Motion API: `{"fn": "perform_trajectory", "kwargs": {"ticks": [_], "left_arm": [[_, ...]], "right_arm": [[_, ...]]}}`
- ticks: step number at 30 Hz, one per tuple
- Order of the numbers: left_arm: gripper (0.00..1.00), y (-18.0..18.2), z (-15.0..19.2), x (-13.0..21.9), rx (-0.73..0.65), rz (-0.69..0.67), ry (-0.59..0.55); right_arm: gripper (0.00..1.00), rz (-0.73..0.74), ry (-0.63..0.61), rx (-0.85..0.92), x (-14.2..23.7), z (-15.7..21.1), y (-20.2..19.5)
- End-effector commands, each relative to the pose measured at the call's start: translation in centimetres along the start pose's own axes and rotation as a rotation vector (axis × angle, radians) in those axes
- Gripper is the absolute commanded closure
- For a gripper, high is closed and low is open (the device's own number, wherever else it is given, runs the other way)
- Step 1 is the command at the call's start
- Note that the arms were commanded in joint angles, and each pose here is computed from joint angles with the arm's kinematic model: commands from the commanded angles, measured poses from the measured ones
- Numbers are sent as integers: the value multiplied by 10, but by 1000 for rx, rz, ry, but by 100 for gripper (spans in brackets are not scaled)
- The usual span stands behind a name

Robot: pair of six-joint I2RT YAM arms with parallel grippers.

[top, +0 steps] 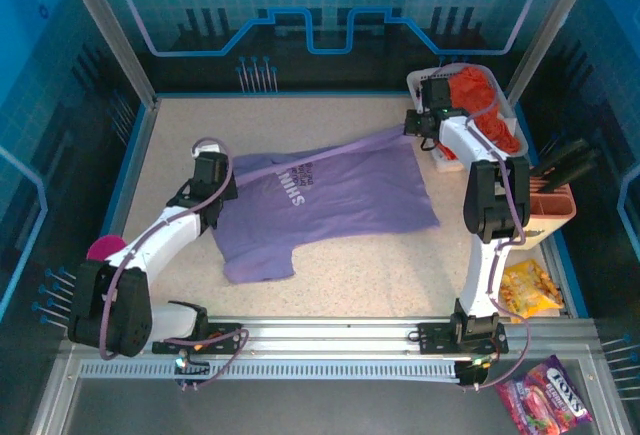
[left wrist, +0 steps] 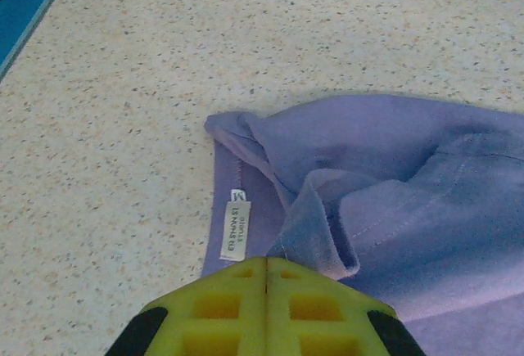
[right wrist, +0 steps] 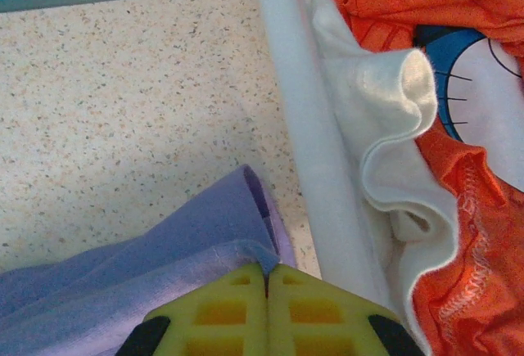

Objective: Fold and stack the t-shirts

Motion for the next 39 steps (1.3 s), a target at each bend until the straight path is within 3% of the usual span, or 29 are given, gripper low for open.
{"fn": "perform_trajectory", "kwargs": {"ticks": [1,8,18,23,27,30,32,34,37,39], "left_arm": [[100,7,0,8,22,-55,-25],[100,6,9,4,15,-53,12],[100,6,25,7,27,-31,70],[100,7,29,10,34,-30,92],[95,6,32,13,42,-9,137],[87,4,38,16,42,9,190],[65,3,43,18,43,16,233],[59,4,46,21,39,12,261],[38,5,46,26,33,8,291],[36,4,42,29,31,25,295]], "right_arm": [[100,93,117,45,-7,38,-10],[100,106,108,124,0,54,4],[100,155,177,82,7,62,-8],[95,163,262,73,1,75,-12],[93,178,256,65,5,80,-17],[83,188,263,68,10,82,-19],[66,179,276,66,14,84,-19],[59,154,282,61,17,87,-17],[42,126,282,49,24,87,-15],[38,91,278,46,30,86,-10]]}}
Point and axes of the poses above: each hand's point on the last joint's axis, 136 mm out from that joint toward the fingers, its own x axis back along the fingers, its own y axis along the line the jaws close on, z = x × y, the point moved 7 cm from there along x, back along the fingers, and after that the axes turned 11 degrees about -x, right-handed, at the moved point
